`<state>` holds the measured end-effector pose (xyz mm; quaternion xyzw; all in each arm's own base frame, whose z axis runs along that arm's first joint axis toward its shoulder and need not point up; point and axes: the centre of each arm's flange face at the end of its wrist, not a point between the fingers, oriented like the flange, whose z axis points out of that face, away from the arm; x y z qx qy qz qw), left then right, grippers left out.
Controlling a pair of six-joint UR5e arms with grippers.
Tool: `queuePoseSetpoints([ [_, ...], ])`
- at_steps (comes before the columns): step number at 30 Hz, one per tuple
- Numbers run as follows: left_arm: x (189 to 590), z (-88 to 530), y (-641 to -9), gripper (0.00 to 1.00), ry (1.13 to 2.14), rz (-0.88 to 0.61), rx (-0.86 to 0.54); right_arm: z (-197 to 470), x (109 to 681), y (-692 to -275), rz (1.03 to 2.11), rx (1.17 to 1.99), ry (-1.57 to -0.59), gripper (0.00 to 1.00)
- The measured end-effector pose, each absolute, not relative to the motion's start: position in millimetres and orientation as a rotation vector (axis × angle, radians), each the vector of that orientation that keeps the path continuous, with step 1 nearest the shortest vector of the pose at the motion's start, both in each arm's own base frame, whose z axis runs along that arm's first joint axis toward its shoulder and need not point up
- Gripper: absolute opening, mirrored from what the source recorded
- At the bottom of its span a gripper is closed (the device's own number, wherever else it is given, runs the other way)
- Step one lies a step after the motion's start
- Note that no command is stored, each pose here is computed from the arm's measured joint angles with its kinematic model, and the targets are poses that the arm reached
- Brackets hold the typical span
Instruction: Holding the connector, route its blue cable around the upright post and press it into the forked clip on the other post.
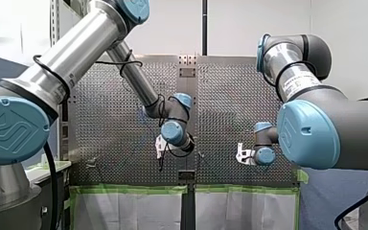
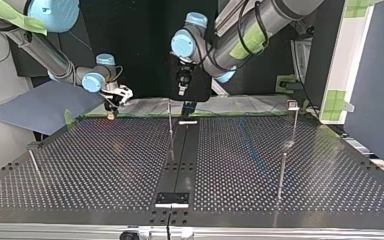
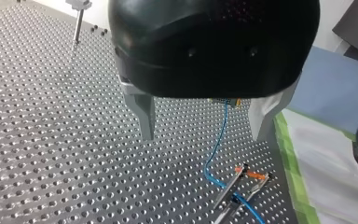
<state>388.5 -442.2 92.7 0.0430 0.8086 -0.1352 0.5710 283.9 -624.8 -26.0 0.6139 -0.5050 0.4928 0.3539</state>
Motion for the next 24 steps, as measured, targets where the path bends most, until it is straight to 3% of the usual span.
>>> queuePoseSetpoints([
  [9,361,108,-421,1.00,1.954,-0.283,0.116,-26,288,-623,1.279,1.592,-1.302,0.00],
  [24,324,132,-393,1.00,1.961,-0.277,0.127,-26,293,-621,1.287,1.598,-1.293,0.00],
])
